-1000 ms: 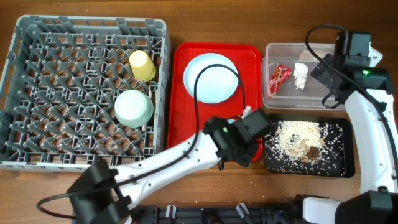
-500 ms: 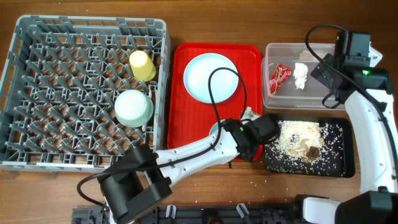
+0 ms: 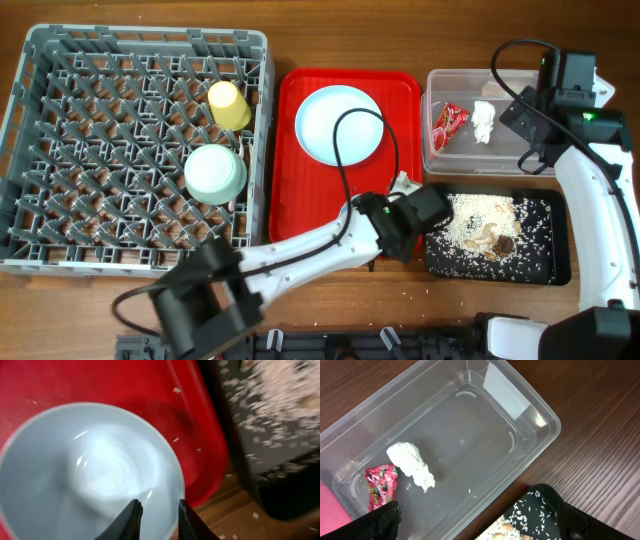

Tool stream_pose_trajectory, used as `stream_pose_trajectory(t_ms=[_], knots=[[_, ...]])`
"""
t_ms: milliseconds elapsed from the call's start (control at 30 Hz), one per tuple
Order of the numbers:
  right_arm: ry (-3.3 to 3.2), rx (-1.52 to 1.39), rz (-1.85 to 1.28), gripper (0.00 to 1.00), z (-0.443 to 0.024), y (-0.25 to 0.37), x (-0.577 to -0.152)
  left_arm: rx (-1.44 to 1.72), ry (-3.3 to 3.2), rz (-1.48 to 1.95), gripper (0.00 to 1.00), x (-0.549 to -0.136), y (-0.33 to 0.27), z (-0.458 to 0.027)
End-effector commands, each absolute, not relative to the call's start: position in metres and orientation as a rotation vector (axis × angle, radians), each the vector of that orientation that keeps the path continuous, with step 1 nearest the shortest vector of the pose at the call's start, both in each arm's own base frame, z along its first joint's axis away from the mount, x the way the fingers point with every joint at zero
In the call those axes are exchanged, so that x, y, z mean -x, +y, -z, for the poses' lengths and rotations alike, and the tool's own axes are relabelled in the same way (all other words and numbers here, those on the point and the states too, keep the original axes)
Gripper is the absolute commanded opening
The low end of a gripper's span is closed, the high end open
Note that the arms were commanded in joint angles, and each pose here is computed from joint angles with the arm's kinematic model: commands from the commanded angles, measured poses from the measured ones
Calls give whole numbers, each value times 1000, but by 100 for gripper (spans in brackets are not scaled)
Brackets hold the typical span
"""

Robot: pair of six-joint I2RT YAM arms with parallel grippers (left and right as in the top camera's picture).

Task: Sort waste into correct bins and load items into the dishwasher rack
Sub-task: 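Reach the left gripper to the small light-blue bowl and grip its rim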

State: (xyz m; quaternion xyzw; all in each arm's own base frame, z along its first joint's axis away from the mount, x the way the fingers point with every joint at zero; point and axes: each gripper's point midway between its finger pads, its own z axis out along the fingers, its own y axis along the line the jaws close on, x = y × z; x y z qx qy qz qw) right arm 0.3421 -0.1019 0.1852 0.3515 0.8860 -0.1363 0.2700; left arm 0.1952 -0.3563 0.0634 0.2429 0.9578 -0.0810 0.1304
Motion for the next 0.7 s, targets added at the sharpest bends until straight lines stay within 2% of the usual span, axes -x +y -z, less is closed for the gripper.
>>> stream_pose_trajectory(t_ms=[0,67,300,433,667], knots=[[2357,-941,379,100,-196,-104,-341,-696,2734,402,25,-189,-369,-102],[2357,-942,378,100,-196,-104,-341,-715,2756,423,21,-183,-372,-98],[2357,-941,379,100,-196,-104,-341,-758,2793,321,21,-177,-374,-64],[2357,-942,378,100,-196,-104,-341,-731,2763,241,21,-188,-368,-59],[2357,-942,379,100,-196,-104,-341,-755,2783,211,21,-184,-370,-43]])
